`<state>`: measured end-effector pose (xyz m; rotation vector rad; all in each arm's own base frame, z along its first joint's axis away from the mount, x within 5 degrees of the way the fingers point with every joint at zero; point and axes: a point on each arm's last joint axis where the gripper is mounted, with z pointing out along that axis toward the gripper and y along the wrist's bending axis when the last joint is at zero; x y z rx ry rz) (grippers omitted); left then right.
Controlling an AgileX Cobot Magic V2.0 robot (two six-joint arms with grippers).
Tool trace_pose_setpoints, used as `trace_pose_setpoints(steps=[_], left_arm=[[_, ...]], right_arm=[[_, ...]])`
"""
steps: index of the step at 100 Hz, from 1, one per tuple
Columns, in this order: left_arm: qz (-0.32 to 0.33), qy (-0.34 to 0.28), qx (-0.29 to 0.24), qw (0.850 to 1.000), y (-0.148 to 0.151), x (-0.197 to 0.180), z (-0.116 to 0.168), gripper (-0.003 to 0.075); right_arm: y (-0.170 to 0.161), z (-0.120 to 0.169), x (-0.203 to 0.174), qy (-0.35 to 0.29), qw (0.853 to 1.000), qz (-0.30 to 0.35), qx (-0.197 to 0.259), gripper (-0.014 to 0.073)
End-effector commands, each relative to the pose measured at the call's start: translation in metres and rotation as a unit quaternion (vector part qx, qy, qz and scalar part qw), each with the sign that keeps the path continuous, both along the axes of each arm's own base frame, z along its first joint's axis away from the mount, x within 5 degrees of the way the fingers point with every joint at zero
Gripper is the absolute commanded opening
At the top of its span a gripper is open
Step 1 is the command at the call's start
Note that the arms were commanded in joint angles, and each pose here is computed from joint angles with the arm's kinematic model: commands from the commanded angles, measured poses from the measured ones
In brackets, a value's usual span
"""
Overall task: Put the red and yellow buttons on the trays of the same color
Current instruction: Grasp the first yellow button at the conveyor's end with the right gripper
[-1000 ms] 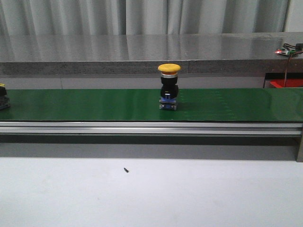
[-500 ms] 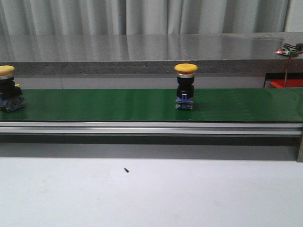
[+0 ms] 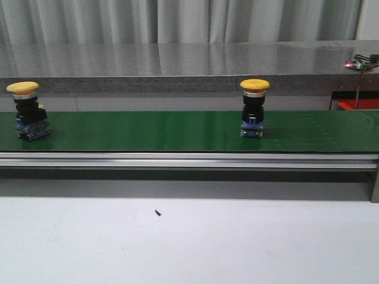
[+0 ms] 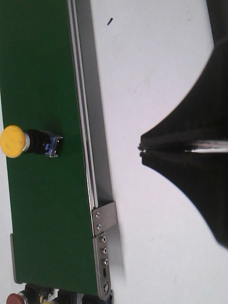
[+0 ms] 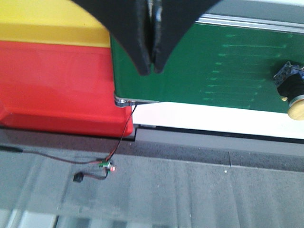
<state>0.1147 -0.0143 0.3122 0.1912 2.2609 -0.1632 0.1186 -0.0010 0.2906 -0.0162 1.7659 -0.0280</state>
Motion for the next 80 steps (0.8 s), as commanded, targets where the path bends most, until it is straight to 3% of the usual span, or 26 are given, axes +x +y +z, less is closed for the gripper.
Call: trace_pose_setpoints(steps=[1,17,27,46,55,62,80], left_arm=[[0.004,-0.041,-0.013,0.999,-0.001,0.003,0.013,-0.0020],[0.004,-0.041,-0.013,0.999,-0.001,0.003,0.013,-0.0020],[0.004,-0.041,-0.013,0.999,-0.001,0.003,0.013,-0.0020],[0.004,-0.041,-0.013,0.999,-0.001,0.003,0.013,-0.0020],[0.004,-0.041,-0.013,0.999,-0.001,0.003,0.013,-0.0020],[0.004,-0.041,-0.013,0.999,-0.001,0.003,0.013,-0.0020],[0.004,-0.041,-0.013,0.999,-0.001,0.003,0.013,-0.0020]], right_arm=[[0.000,0.025,0.010,-0.043,0.999,0.000,0.006,-0.0057],[0.001,0.045,0.031,0.027,1.000,0.001,0.008,-0.0048],[0.006,0.062,0.047,0.065,0.998,0.014,0.009,0.0032],[0.022,0.082,0.084,0.160,0.986,0.046,0.030,0.0417],[0.028,0.091,0.099,0.196,0.978,0.055,0.046,0.0549],[0.031,0.096,0.112,0.225,0.971,0.061,0.058,0.0596],[0.041,0.102,0.140,0.303,0.946,0.079,0.084,0.0603]])
